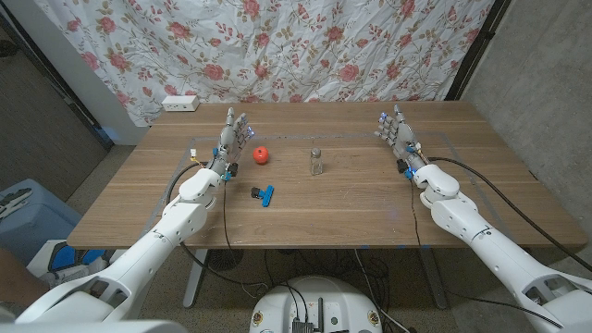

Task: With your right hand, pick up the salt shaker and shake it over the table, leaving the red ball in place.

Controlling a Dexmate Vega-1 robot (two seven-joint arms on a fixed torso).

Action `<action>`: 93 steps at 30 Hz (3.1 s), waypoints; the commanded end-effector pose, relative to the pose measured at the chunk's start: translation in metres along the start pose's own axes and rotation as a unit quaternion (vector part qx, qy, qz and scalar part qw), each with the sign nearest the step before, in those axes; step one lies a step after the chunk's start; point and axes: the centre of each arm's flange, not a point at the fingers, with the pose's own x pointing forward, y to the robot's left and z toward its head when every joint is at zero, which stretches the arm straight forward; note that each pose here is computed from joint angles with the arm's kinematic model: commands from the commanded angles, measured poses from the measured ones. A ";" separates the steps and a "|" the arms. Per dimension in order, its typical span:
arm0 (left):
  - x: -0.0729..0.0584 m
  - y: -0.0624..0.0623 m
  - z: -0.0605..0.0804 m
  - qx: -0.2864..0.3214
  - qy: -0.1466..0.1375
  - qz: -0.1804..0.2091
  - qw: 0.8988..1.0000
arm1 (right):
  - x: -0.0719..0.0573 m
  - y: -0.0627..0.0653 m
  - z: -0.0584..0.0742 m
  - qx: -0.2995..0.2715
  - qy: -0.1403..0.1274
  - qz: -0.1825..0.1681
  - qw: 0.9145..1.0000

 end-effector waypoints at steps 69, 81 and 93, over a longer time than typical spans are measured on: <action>0.000 0.000 0.000 0.000 0.000 0.000 1.000 | 0.030 0.043 0.022 -0.376 -0.060 0.272 0.884; 0.000 0.000 0.000 0.000 0.000 0.000 1.000 | 0.025 0.056 0.017 -0.414 -0.077 0.291 0.859; 0.000 0.000 0.000 0.000 0.000 0.000 1.000 | 0.024 0.069 0.013 -0.439 -0.100 0.320 0.834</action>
